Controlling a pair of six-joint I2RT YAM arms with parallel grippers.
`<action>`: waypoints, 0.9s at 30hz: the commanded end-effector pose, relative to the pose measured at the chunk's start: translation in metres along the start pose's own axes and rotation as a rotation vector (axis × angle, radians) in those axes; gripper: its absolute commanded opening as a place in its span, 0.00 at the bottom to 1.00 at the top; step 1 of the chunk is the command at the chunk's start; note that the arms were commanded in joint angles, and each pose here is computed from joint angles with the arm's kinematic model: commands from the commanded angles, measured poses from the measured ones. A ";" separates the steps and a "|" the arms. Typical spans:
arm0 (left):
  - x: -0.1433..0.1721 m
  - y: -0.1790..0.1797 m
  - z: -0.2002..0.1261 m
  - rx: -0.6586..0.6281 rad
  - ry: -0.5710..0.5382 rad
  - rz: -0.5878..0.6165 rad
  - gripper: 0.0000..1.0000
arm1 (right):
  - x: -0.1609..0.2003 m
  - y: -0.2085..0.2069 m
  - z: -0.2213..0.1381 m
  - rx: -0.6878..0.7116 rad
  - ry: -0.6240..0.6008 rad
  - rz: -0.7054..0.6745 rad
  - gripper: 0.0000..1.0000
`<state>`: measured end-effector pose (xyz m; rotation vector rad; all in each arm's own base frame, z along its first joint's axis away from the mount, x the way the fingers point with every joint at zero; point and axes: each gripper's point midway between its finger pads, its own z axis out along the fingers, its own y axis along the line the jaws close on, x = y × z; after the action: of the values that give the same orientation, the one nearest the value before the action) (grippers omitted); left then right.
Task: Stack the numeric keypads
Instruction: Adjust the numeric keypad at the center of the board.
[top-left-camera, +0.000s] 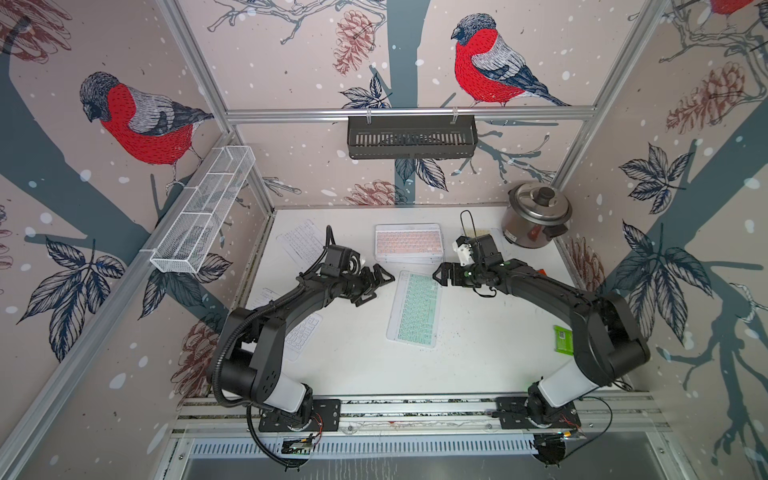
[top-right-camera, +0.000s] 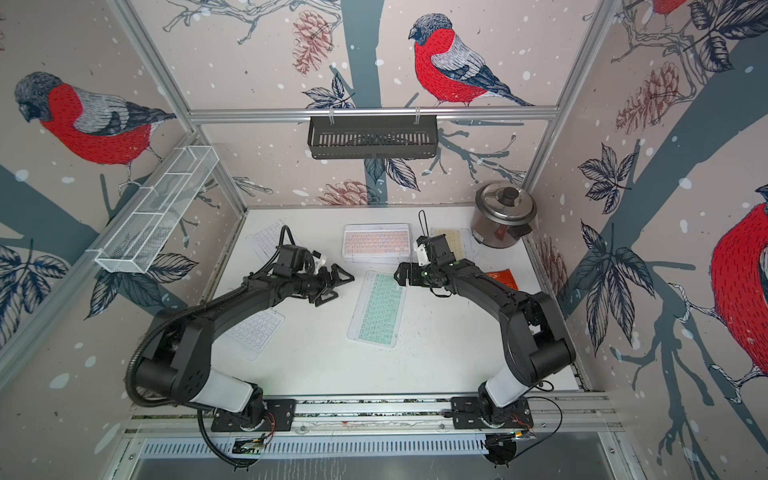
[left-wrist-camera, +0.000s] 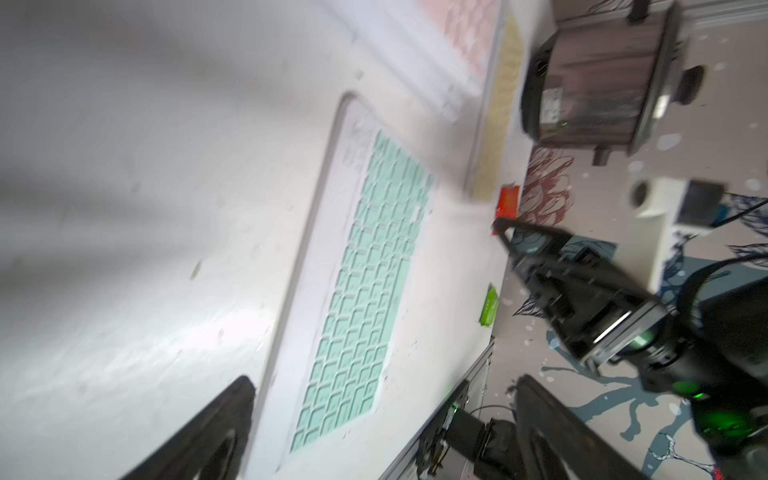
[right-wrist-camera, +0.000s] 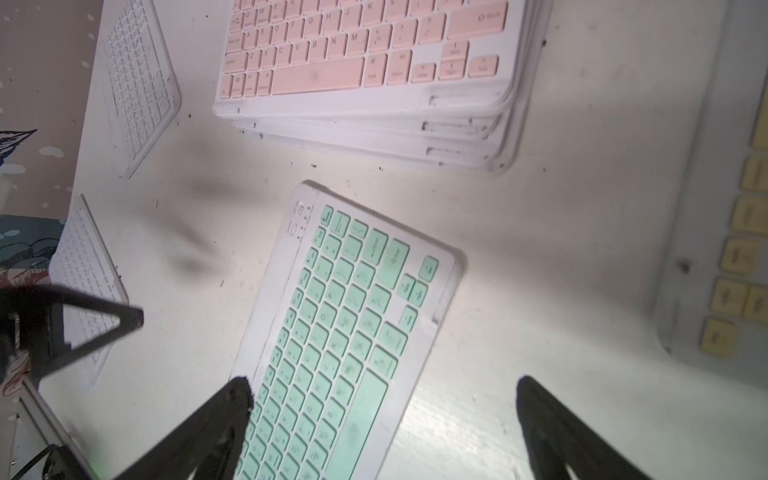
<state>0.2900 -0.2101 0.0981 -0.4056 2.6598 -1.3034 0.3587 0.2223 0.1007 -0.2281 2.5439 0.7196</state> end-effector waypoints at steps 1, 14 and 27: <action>0.024 0.012 -0.003 0.028 -0.001 -0.096 0.97 | -0.014 -0.006 0.011 0.033 -0.016 -0.070 1.00; 0.073 0.025 0.015 0.094 0.046 -0.198 0.97 | -0.019 0.004 0.069 0.018 -0.011 -0.159 1.00; 0.092 0.025 0.014 0.118 0.060 -0.237 0.97 | 0.020 -0.001 0.088 0.056 0.064 -0.138 1.00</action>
<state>0.1961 -0.2280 0.0574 -0.6855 2.6867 -1.5013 0.3871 0.2740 0.0370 -0.4448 2.5196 0.6213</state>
